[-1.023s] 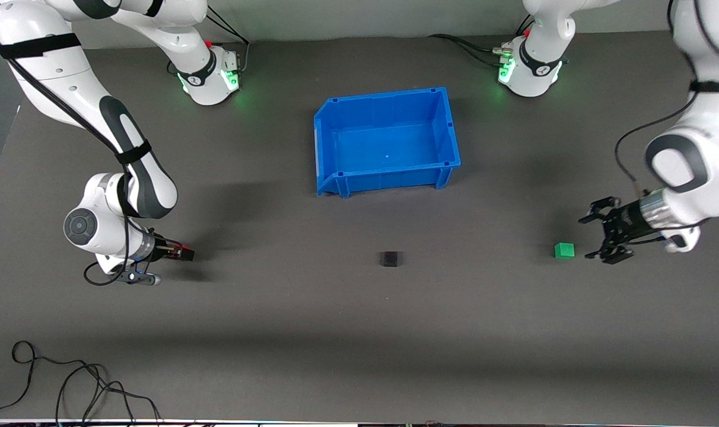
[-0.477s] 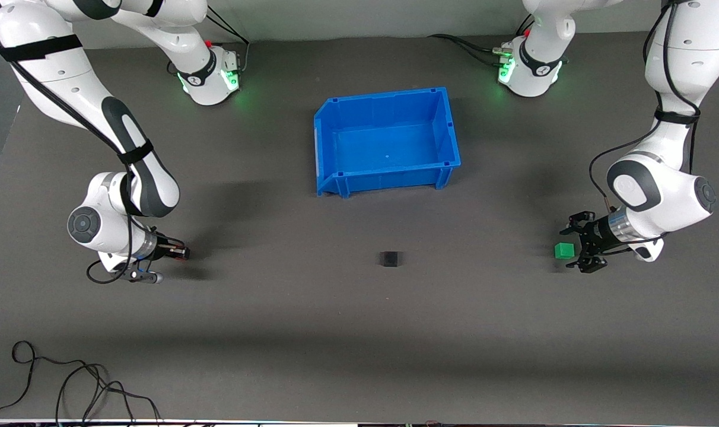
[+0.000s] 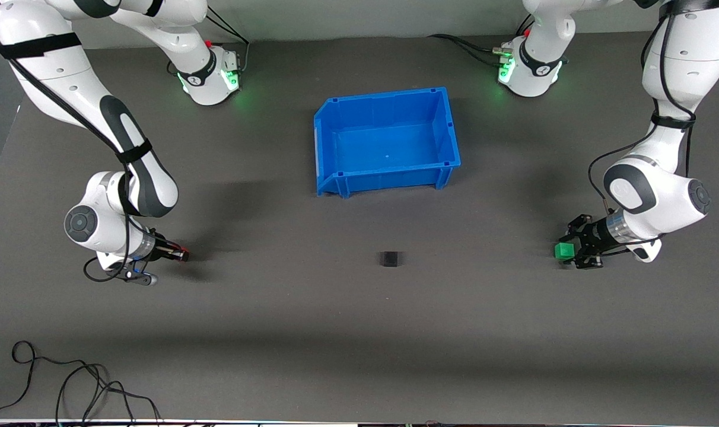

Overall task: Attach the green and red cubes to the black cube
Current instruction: 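Grasp the red cube with the right gripper while the left gripper grasps the green cube, then carry the red and green cubes toward the black cube with both grippers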

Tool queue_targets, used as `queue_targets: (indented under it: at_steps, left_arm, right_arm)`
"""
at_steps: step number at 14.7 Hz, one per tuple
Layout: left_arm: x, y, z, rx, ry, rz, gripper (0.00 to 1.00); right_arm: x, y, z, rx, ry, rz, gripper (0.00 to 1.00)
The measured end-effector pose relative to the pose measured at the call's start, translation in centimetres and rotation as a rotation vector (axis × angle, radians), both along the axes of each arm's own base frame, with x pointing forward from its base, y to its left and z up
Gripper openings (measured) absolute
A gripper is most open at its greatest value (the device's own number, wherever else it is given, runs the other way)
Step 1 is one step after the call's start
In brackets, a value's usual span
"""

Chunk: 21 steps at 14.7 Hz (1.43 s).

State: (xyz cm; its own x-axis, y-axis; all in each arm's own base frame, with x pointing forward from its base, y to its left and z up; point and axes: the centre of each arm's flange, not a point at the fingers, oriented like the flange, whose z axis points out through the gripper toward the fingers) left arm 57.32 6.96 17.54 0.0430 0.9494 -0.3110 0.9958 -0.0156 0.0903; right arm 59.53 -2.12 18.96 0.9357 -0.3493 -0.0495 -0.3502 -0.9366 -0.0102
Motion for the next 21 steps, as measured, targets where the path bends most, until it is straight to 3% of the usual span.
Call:
queue_targets:
  at_steps: [1, 2, 8, 12, 14, 18, 21]
  left_arm:
    - [0.1, 0.0, 0.1, 0.0, -0.002, 0.0, 0.41]
    - [0.1, 0.0, 0.1, 0.0, -0.004, -0.001, 0.37]
    - [2.3, -0.8, 2.1, -0.008, -0.041, 0.019, 0.37]
    - [5.3, -9.0, 5.2, -0.047, -0.039, 0.058, 0.37]
    - [5.6, -14.1, 6.1, -0.061, -0.028, 0.068, 0.37]
    - [5.3, -22.6, 7.0, -0.075, -0.025, 0.09, 0.37]
    - [4.2, -27.8, 6.1, -0.066, -0.049, 0.099, 0.37]
  right_arm:
    - [0.1, 0.5, 0.5, 0.002, -0.006, -0.058, 0.4]
    - [0.3, 1.3, 0.9, 0.003, -0.011, -0.124, 0.4]
    - [2.4, 12.0, 4.2, 0.024, -0.07, -0.546, 0.4]
    - [3.4, 20.8, 4.0, 0.055, -0.077, -0.758, 0.4]
    - [4.1, 25.8, 3.4, 0.099, -0.062, -0.872, 0.4]
    - [5.5, 31.9, 3.6, 0.232, 0.015, -1.054, 0.4]
    - [4.3, 37.1, 3.9, 0.269, 0.059, -1.124, 0.4]
